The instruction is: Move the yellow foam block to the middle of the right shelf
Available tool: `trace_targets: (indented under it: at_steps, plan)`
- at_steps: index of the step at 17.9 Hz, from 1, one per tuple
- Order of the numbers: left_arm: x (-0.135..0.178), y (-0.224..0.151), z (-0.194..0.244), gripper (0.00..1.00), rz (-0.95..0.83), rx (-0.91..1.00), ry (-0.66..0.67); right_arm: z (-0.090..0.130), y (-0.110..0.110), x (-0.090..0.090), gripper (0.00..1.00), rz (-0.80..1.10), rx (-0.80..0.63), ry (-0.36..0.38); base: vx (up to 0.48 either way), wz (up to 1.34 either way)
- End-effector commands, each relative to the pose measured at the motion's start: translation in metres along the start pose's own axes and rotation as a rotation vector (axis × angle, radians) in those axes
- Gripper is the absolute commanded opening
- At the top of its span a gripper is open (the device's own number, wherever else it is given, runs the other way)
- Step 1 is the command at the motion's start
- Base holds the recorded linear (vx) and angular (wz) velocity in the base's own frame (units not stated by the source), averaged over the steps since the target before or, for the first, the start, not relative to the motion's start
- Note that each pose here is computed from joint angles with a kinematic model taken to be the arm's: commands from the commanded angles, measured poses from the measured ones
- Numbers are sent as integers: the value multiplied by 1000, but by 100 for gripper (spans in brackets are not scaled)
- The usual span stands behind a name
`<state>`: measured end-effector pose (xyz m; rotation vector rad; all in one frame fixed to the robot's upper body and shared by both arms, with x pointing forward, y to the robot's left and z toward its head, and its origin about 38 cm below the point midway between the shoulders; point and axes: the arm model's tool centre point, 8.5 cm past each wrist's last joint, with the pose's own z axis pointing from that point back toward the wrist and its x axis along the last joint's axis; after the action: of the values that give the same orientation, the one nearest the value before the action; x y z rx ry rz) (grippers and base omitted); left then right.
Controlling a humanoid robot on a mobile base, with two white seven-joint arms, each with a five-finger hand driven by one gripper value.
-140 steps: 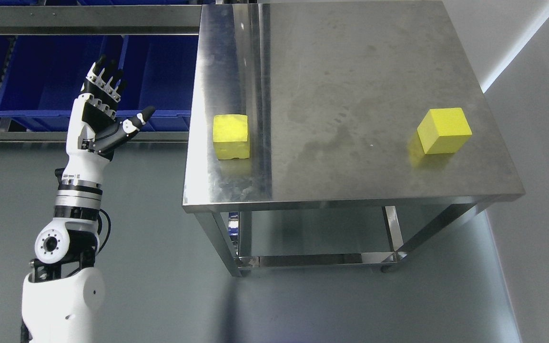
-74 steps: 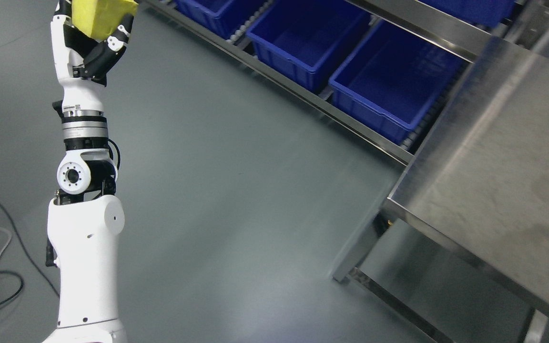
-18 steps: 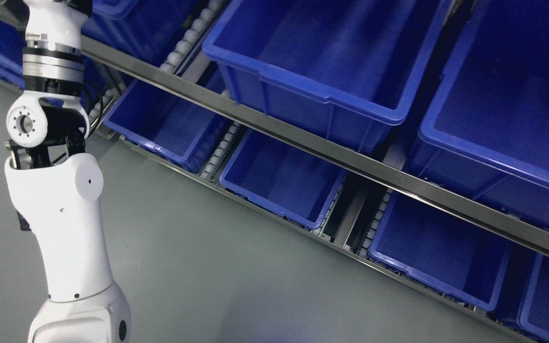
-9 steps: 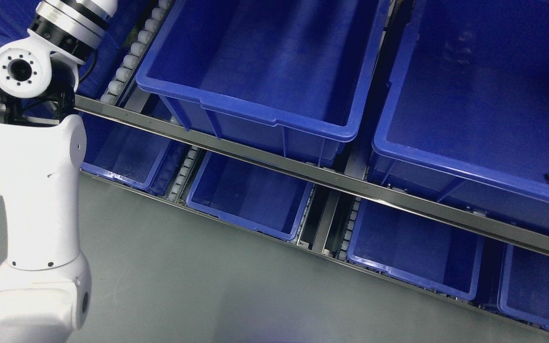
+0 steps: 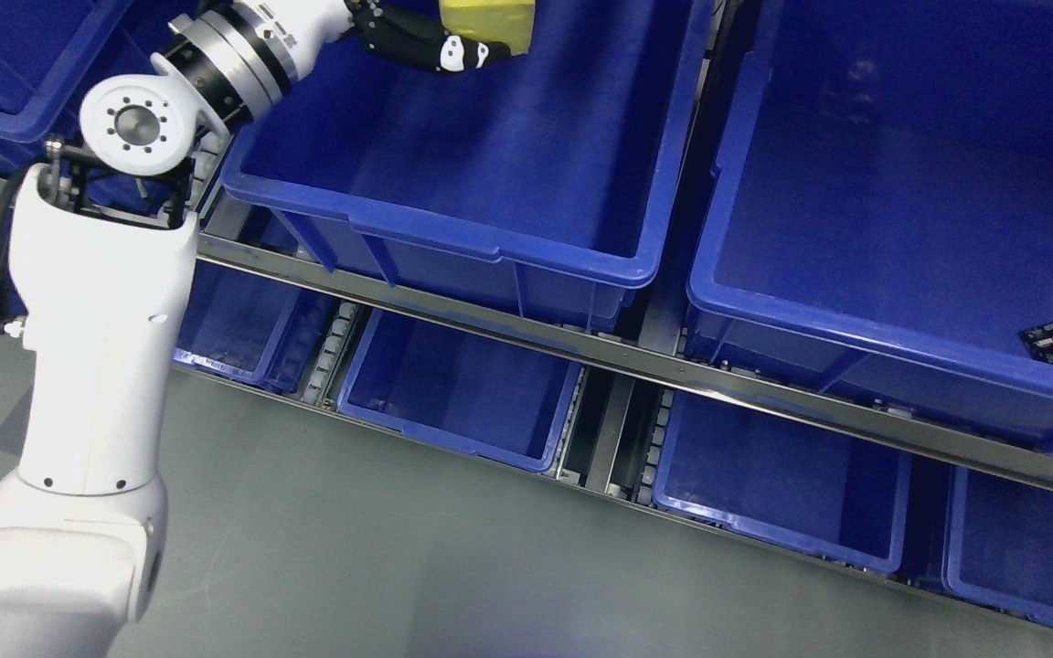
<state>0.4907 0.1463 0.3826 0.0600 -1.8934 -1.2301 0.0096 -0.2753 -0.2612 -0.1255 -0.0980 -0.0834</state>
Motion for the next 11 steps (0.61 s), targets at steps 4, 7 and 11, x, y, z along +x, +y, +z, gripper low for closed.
trace_targets:
  at_steps: [4,7,11]
  plan:
    - [-3,-79,-60,82,42,-149,50,-1,-11,6,100,4,-17,-17,17,-48]
    - [-8,-63,-53,99,67,-95,54,-1,-11,6,100,4,-17,-17,0,0]
    - [-1,-25,-38,100,151,97,-14,-1,-11,6,100,4,-17,-17,0,0]
